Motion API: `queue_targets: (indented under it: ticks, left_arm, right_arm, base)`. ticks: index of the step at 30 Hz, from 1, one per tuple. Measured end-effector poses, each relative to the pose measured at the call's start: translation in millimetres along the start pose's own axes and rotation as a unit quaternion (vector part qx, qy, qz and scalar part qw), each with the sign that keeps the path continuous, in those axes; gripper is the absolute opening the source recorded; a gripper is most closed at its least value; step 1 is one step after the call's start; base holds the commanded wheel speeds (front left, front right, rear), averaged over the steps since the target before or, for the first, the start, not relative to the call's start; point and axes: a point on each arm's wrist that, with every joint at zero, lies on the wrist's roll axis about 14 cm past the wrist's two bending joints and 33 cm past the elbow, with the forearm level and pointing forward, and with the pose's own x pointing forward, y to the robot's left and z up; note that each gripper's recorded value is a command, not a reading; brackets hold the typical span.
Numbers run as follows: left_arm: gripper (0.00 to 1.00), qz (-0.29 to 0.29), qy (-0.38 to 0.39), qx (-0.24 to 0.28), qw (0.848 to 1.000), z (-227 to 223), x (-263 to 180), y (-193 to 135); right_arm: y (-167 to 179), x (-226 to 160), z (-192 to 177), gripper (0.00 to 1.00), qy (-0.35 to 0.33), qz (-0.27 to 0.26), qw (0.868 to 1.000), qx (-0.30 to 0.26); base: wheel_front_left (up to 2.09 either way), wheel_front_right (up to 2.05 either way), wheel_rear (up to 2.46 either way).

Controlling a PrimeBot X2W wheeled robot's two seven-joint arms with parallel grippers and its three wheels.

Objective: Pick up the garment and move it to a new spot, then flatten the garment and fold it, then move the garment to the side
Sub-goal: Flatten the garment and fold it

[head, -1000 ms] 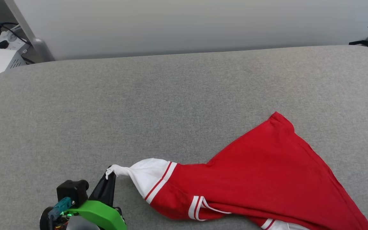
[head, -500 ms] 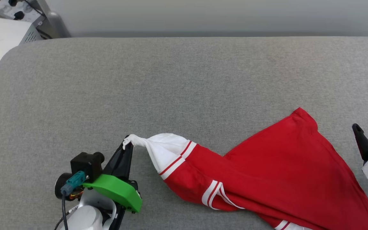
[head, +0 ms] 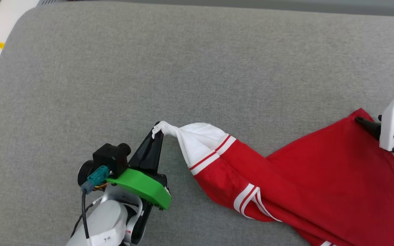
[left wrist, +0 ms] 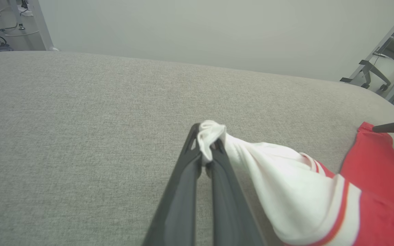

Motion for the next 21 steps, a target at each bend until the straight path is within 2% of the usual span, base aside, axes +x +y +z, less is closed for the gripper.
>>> queue_targets:
  ticks: [4,8,9,10,11,12,17,21]
  left_arm:
    - [0.0,0.01,0.003,-0.004,1.0,-6,3,6]
    - [0.0,0.024,0.011,-0.007,1.0,-14,1,14]
    - [0.0,0.027,0.014,-0.007,1.0,-15,0,16]
    - [0.0,0.03,0.015,-0.007,0.999,-16,-1,17]
    - [0.0,0.031,0.015,-0.008,0.999,-17,-2,18]
    - [0.0,0.032,0.014,-0.008,0.999,-17,-2,19]
    - [0.0,0.033,0.013,-0.007,0.999,-16,-4,19]
    - [0.0,0.031,0.005,-0.004,1.0,-10,-6,17]
  right_arm:
    - [6,22,-18,1.0,0.066,0.009,0.998,-0.019]
    - [4,32,-40,1.0,0.142,0.009,0.989,-0.029]
    - [4,34,-42,0.89,0.153,0.01,0.988,-0.03]
    - [4,34,-43,0.48,0.159,0.01,0.987,-0.031]
    - [5,35,-43,0.11,0.166,0.013,0.986,-0.029]
    - [6,35,-44,0.0,0.17,0.015,0.985,-0.028]
    - [7,30,-45,0.0,0.176,0.015,0.984,-0.024]
    - [8,25,-33,0.0,0.138,0.015,0.99,-0.014]
  base:
    - [0.0,0.0,0.0]
    - [0.0,0.0,0.0]
    - [0.0,0.0,0.0]
    - [0.0,0.0,0.0]
    - [0.0,0.0,0.0]
    - [0.0,0.0,0.0]
    - [0.0,0.0,0.0]
    - [0.0,0.0,0.0]
